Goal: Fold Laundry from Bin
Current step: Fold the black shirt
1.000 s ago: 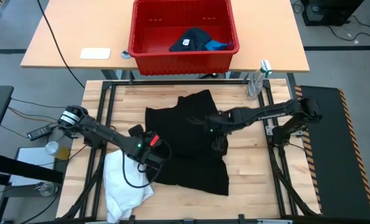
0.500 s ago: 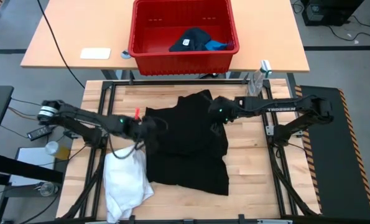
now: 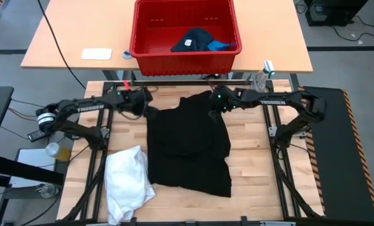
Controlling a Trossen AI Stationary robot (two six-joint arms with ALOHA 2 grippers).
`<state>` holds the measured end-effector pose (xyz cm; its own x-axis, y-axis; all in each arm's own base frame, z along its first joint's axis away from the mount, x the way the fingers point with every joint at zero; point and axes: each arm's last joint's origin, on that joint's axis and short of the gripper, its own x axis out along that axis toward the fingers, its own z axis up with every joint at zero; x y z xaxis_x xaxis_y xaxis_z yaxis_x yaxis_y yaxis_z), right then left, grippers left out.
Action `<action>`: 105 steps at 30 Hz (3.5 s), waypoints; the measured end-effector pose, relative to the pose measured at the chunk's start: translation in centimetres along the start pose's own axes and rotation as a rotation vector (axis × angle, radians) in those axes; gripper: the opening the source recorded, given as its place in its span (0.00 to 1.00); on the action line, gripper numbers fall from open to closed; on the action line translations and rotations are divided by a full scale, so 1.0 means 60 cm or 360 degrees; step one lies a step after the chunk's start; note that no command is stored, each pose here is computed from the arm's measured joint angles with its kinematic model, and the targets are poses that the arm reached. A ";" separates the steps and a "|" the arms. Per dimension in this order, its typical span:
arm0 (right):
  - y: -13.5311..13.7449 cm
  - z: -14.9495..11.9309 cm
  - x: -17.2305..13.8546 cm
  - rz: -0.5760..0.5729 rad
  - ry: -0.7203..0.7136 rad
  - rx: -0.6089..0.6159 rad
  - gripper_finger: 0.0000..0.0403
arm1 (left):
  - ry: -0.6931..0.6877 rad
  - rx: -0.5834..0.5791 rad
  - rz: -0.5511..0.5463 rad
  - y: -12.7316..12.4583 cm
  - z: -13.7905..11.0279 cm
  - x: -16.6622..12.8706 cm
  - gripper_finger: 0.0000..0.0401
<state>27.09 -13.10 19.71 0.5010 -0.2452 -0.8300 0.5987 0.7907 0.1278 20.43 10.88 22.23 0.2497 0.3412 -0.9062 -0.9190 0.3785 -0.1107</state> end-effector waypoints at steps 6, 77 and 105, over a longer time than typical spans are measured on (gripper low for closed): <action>-0.056 0.029 0.015 -0.0007 -0.0185 0.0160 0.55 | -0.0006 -0.0093 -0.0022 0.026 0.041 0.037 0.51; -0.046 0.105 -0.168 0.0141 0.0023 -0.0246 0.01 | -0.0334 0.0560 -0.0542 -0.016 0.079 -0.009 0.01; 0.112 -0.052 -0.122 0.0439 0.0531 -0.0526 0.01 | 0.0067 0.0840 -0.0691 -0.045 -0.057 -0.020 0.01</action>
<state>25.51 -4.23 24.95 0.3538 0.1453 -0.9240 0.2179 0.9479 0.2325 21.56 6.53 22.23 0.5404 0.0339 -0.8407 -0.4635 0.8460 -0.2637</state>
